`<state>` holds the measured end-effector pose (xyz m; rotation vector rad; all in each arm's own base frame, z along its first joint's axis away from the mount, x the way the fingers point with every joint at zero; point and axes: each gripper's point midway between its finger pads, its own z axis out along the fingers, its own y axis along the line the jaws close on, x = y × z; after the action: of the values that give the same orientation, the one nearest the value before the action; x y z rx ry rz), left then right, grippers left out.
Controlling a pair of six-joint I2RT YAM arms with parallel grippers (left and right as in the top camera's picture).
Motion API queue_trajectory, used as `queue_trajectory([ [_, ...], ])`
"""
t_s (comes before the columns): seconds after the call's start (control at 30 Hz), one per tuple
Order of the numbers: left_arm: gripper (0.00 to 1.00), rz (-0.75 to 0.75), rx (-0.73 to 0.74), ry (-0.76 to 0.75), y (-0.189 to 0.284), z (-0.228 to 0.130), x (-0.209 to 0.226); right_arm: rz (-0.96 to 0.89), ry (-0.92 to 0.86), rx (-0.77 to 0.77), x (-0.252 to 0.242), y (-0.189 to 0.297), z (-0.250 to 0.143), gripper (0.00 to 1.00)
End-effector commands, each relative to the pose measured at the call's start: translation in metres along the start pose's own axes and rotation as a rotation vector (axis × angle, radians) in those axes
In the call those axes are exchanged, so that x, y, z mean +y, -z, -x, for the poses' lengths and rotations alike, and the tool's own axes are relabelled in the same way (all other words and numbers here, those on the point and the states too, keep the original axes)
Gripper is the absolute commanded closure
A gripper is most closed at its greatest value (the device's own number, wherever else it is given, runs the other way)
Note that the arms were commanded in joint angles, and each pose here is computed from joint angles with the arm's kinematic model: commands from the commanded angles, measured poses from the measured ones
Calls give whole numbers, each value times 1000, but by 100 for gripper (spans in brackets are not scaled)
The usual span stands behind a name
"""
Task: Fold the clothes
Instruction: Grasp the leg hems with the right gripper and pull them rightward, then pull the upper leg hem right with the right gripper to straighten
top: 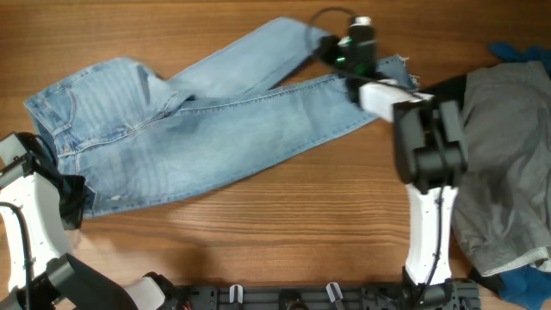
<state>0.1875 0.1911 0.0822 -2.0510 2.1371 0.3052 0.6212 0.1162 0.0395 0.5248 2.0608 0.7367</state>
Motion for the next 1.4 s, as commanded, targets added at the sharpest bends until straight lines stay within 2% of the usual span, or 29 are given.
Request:
queue_trajectory([
  [0.0, 96, -1, -57, -77, 0, 12, -5, -22, 93, -169, -6, 47, 101, 96],
  [0.13, 96, -26, -81, -86, 0, 18, -11, -97, 75, -195, -38, 74, 135, 95],
  [0.17, 96, -36, -92, -95, 0, 20, -14, -114, 63, -184, -45, 78, 137, 91],
  [0.23, 96, -61, -117, -112, 1, 26, -21, -144, 65, -140, -58, 82, 132, 67],
  [0.3, 96, -98, -145, -123, 3, 32, -30, -164, 83, -79, -67, 84, 121, 7],
  [0.33, 96, -113, -156, -121, 4, 35, -33, -178, 85, -56, -72, 86, 117, 0],
  [0.5, 96, -194, -253, -161, 15, 57, -56, -278, 62, 66, -86, 113, 101, 1],
  [0.7, 96, -263, -332, -164, 48, 83, -76, -523, 30, 198, -89, 199, 87, 0],
  [0.83, 96, -325, -228, -196, 50, 64, -83, -630, -10, 336, -87, 247, 58, 0],
  [0.93, 96, -288, -145, -215, 43, 45, -73, -712, -82, 475, -94, 274, 25, 0],
  [1.2, 96, -251, -99, -226, 39, 35, -63, -615, -196, 695, -92, 281, -42, 0],
  [1.37, 96, -251, -87, -230, 38, 32, -62, -648, -204, 692, -105, 280, -52, 0],
])
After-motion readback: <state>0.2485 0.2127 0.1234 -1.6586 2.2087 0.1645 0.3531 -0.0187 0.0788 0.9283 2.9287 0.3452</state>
